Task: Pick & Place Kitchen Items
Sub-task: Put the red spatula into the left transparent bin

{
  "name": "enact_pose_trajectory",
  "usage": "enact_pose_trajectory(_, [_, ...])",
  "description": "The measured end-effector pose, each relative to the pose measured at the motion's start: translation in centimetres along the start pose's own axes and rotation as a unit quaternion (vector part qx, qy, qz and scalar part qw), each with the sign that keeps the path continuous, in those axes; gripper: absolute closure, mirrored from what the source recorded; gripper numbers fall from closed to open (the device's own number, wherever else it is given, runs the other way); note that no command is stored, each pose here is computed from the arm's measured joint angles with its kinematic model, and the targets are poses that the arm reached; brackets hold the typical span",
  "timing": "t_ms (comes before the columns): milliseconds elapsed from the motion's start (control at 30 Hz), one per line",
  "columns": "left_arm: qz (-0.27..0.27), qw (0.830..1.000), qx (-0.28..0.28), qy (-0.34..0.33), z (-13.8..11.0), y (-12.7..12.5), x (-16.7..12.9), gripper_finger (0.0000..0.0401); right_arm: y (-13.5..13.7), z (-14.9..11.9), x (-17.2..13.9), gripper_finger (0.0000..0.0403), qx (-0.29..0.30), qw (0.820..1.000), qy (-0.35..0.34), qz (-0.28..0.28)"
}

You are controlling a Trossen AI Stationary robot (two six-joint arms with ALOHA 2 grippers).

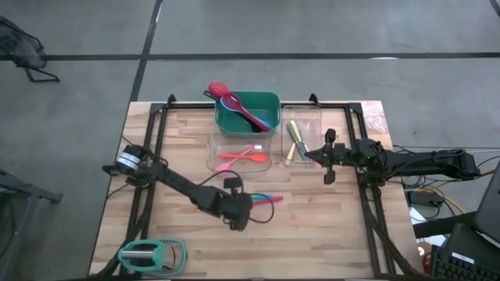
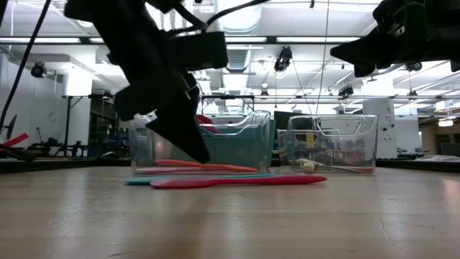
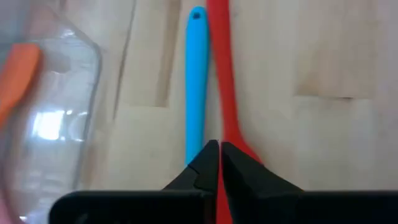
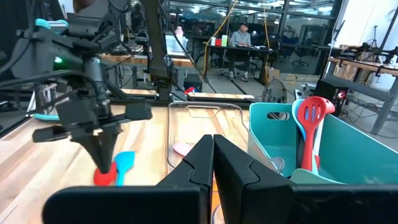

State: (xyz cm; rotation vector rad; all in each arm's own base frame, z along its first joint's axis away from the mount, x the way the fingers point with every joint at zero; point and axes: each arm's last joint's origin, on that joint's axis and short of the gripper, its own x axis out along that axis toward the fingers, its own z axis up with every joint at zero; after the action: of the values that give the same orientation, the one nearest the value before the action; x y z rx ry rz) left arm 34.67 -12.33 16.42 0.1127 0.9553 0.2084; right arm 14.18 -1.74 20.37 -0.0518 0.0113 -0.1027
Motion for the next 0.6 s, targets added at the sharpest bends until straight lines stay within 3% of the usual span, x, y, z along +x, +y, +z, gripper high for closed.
enact_pose_trajectory(167, [-0.001,1.000,-0.015,0.010,-0.6,-0.7,-0.3,0.0334,0.0,0.0,0.0,0.0394,0.000,1.000,0.000,0.000])
enact_pose_trajectory(600, [-0.023,0.999,-0.012,0.024,-1.9,-2.0,-0.6,0.0150,0.0,0.0,0.0,0.0394,0.000,1.000,0.000,0.000])
